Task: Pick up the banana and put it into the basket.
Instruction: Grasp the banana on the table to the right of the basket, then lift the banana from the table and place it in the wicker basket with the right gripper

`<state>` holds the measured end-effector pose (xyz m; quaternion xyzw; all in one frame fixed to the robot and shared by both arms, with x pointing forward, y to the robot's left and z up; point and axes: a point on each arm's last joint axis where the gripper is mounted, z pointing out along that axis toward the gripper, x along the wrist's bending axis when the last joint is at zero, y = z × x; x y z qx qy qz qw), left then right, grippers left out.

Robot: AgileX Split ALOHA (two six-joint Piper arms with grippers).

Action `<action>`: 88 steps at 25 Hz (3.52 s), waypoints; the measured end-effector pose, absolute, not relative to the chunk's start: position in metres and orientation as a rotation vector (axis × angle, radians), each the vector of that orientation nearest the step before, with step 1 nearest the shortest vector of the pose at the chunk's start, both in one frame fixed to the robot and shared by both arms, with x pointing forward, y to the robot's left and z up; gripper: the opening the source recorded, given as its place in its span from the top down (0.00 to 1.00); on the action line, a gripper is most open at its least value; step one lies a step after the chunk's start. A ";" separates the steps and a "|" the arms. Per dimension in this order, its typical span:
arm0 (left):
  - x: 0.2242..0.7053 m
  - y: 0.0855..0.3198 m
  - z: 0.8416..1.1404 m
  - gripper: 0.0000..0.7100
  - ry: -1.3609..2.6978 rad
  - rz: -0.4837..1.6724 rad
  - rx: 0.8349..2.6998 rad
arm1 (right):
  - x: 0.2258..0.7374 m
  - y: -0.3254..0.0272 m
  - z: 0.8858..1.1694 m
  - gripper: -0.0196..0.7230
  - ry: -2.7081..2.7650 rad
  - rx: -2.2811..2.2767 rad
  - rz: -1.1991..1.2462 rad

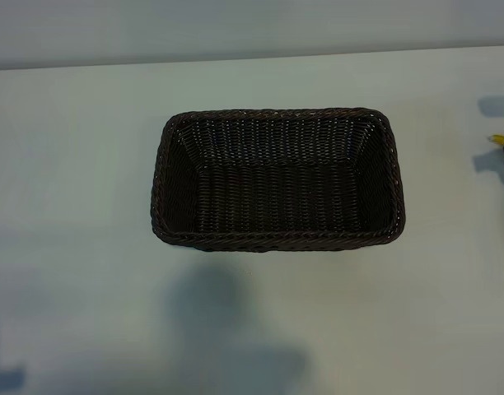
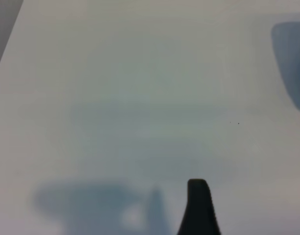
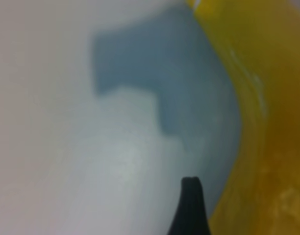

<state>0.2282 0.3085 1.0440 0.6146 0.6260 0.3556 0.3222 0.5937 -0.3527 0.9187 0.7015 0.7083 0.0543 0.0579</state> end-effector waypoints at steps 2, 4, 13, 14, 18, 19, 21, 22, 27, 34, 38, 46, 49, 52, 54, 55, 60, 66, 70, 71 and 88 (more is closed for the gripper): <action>0.228 0.309 1.044 0.21 1.644 0.934 1.614 | 0.594 -0.353 0.913 0.19 2.149 2.144 0.152; 0.228 0.309 1.044 0.21 1.644 0.934 1.614 | 0.594 -0.353 0.908 0.21 2.155 2.154 0.142; 0.228 0.309 1.044 0.21 1.644 0.934 1.614 | 0.594 -0.353 0.907 0.40 2.142 2.169 0.140; 0.228 0.309 1.044 0.21 1.644 0.934 1.614 | 0.594 -0.353 0.907 0.40 2.142 2.166 0.137; 0.228 0.309 1.044 0.21 1.644 0.934 1.614 | 0.594 -0.353 0.907 0.40 2.145 2.162 0.133; 0.228 0.309 1.044 0.21 1.644 0.934 1.614 | 0.594 -0.353 0.907 0.40 2.145 2.162 0.133; 0.228 0.309 1.044 0.21 1.643 0.934 1.615 | 0.594 -0.353 0.909 0.40 2.144 2.160 0.135; 0.228 0.309 1.044 0.21 1.643 0.934 1.615 | 0.593 -0.353 0.912 0.40 2.141 2.157 0.138; 0.228 0.309 1.044 0.21 1.643 0.934 1.615 | 0.585 -0.352 0.948 0.40 2.110 2.128 0.185; 0.228 0.309 1.044 0.21 1.643 0.934 1.615 | 0.577 -0.332 1.015 0.40 2.158 2.017 0.238; 0.228 0.309 1.044 0.21 1.643 0.934 1.615 | 0.586 -0.301 1.039 0.40 2.258 1.875 0.274; 0.228 0.309 1.044 0.21 1.643 0.934 1.615 | 0.597 -0.208 1.056 0.40 2.501 1.413 0.379; 0.228 0.309 1.044 0.21 1.643 0.934 1.615 | 0.594 -0.171 1.049 0.40 2.608 1.170 0.395; 0.228 0.309 1.044 0.21 1.643 0.934 1.615 | 0.583 -0.130 1.047 0.40 2.682 0.858 0.437; 0.228 0.309 1.044 0.21 1.643 0.934 1.615 | 0.575 -0.106 1.048 0.40 2.704 0.645 0.466; 0.228 0.309 1.044 0.21 1.643 0.934 1.615 | 0.570 -0.093 1.048 0.40 2.706 0.538 0.482; 0.228 0.309 1.044 0.21 1.644 0.934 1.614 | 0.557 -0.051 1.038 0.40 2.696 0.264 0.535; 0.228 0.309 1.044 0.21 1.644 0.934 1.614 | 0.567 -0.036 1.000 0.40 2.731 0.243 0.506; 0.228 0.309 1.044 0.21 1.644 0.934 1.614 | 0.571 -0.032 0.976 0.40 2.775 0.250 0.466; 0.228 0.309 1.044 0.21 1.644 0.934 1.614 | 0.571 -0.032 0.974 0.40 2.781 0.255 0.462; 0.228 0.309 1.044 0.21 1.644 0.934 1.614 | 0.573 -0.030 0.990 0.13 2.793 0.622 0.489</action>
